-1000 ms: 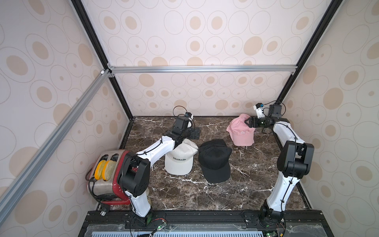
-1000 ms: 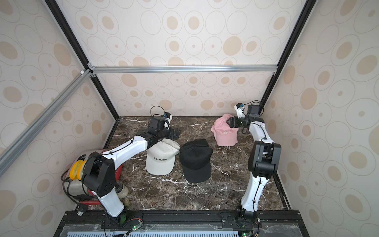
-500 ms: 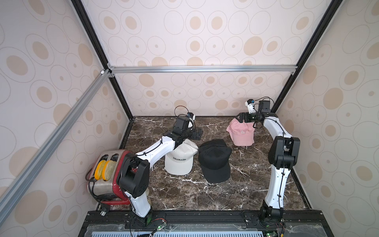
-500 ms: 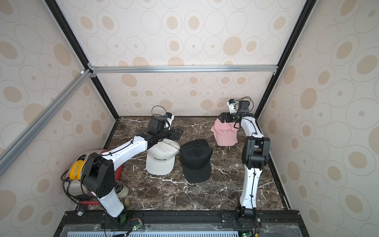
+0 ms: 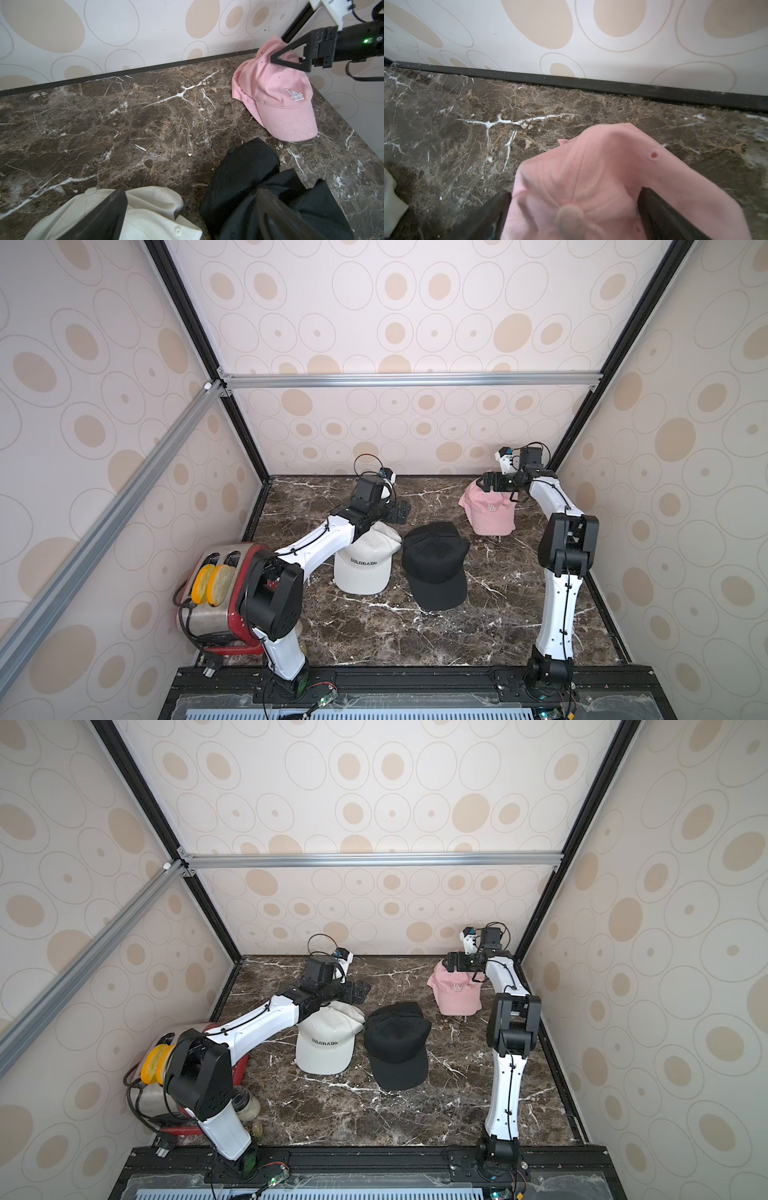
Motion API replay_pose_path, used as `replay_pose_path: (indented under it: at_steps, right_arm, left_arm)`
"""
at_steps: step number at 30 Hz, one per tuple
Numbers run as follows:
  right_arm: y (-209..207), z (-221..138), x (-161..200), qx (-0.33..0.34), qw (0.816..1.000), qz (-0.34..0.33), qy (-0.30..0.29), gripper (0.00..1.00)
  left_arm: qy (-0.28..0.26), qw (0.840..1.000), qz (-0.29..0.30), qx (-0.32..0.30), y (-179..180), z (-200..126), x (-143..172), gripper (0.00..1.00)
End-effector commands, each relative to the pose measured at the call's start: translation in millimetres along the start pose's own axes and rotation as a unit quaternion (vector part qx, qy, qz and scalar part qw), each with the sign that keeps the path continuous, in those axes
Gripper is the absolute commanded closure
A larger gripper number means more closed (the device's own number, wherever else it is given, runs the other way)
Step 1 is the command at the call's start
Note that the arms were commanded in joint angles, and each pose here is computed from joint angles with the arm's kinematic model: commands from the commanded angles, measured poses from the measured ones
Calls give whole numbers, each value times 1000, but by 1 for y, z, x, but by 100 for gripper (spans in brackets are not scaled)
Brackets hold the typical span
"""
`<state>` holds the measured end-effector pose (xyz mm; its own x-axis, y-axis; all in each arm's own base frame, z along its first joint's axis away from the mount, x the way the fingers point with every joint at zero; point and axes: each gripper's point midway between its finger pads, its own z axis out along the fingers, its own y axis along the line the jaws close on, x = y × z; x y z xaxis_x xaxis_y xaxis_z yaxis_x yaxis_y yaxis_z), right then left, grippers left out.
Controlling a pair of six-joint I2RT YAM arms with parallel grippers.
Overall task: Stack the baseball caps by color
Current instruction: Place the baseball cap on the baseball cap.
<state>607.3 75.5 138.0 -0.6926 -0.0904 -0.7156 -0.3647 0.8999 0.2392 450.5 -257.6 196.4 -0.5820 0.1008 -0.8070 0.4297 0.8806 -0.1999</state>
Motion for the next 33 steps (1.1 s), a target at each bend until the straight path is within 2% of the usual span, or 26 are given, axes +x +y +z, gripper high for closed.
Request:
replay_pose_path:
  at_steps: [1,4,9,15,20,28,33]
  right_arm:
    - [11,-48,-21,30,999,9,-27,0]
    - [18,-61,-10,32,998,32,-34,0]
    - [43,-63,10,-14,998,56,-37,0]
    - [60,-59,10,-47,997,54,-30,0]
    - [57,-39,6,-67,995,66,-32,0]
    - [34,-3,-4,-48,995,75,-36,0]
    - [27,4,-5,-37,995,80,-36,0]
  left_arm:
    - [-20,1000,16,-4,-5,-17,-22,1]
    - [-23,1000,16,-10,-3,-20,-23,1]
    - [-27,999,13,-26,2,-23,-25,1]
    - [-25,999,-7,-29,3,-17,-24,1]
    - [-23,998,-17,-47,10,-15,-21,1]
    - [-16,999,-8,-50,12,-12,-17,1]
    - [-7,999,-4,-41,9,-8,-13,1]
